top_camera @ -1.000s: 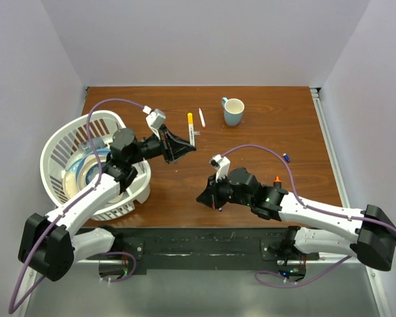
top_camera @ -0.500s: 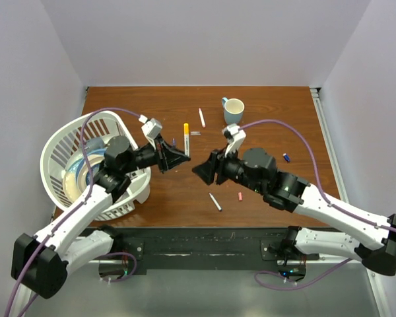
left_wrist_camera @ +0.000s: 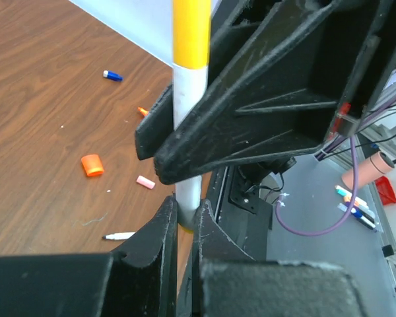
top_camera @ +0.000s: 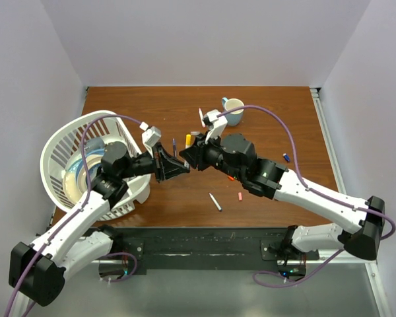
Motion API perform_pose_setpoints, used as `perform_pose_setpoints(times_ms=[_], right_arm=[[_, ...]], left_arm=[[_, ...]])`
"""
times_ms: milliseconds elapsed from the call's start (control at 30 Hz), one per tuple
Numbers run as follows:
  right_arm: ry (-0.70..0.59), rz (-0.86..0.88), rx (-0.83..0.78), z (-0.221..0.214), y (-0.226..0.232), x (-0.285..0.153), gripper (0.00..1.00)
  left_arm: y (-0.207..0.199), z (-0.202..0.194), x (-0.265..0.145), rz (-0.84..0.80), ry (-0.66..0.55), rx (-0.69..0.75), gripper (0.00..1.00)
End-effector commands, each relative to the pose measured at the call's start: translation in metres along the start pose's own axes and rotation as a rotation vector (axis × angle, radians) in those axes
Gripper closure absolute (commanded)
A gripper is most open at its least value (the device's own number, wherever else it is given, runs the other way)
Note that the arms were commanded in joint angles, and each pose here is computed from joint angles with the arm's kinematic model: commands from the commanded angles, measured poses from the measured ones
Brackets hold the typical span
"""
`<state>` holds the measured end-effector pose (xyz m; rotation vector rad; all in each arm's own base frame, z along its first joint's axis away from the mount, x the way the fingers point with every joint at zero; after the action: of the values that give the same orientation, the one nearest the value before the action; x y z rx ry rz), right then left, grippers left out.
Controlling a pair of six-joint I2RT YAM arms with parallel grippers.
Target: Insert the pens into the pen caps
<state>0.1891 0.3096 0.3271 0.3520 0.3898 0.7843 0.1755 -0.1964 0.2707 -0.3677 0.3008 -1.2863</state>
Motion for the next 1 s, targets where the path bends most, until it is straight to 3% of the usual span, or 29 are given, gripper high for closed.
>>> perform_pose_setpoints(times_ms=[0, 67, 100, 133, 167, 233, 300, 367, 567, 667, 967], right_arm=[[-0.111, -0.020, 0.008, 0.015, -0.003, -0.006, 0.99], [-0.106, -0.045, 0.004, 0.013, -0.007, -0.004, 1.00], [-0.090, -0.080, -0.018, 0.011, -0.012, -0.003, 1.00], [-0.092, -0.102, -0.035, 0.015, -0.013, -0.002, 1.00], [-0.067, -0.137, -0.050, 0.014, -0.025, 0.005, 1.00], [-0.018, -0.179, -0.033, 0.010, -0.048, 0.012, 1.00], [0.023, -0.219, 0.026, 0.011, -0.087, 0.018, 1.00], [0.049, -0.327, 0.042, 0.013, -0.125, 0.017, 1.00], [0.317, -0.665, 0.019, -0.022, -0.227, 0.010, 1.00], [0.458, -0.832, 0.012, -0.042, -0.272, 0.006, 0.97], [0.607, -0.964, 0.067, -0.067, -0.336, 0.020, 0.87]], left_arm=[[-0.015, 0.013, -0.003, -0.056, -0.038, 0.043, 1.00], [-0.012, 0.013, -0.003, -0.031, -0.042, 0.047, 0.98], [-0.011, 0.013, -0.003, -0.021, -0.044, 0.052, 0.88], [-0.011, 0.013, -0.004, -0.009, -0.046, 0.058, 0.59], [-0.005, 0.010, -0.005, 0.036, -0.041, 0.058, 0.49], [-0.002, 0.009, -0.008, 0.078, -0.036, 0.072, 0.12], [0.005, 0.007, -0.011, 0.152, -0.010, 0.094, 0.01], [0.010, 0.013, -0.015, 0.233, -0.006, 0.110, 0.00], [0.033, 0.012, -0.032, 0.518, 0.009, 0.058, 0.00], [0.036, 0.011, -0.039, 0.568, 0.000, 0.096, 0.00], [0.036, 0.012, -0.050, 0.643, -0.039, 0.107, 0.00]])
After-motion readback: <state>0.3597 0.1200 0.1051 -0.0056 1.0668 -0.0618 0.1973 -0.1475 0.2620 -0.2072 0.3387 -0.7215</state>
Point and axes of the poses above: each gripper's point midway between its finger pads, its own x axis out along the fingers, its own y axis along the line the jaws close on, z = x × y, the point moved 6 cm from there along -x, back along the fingers, and after that the axes turned 3 degrees about x, right-handed, at the moved point
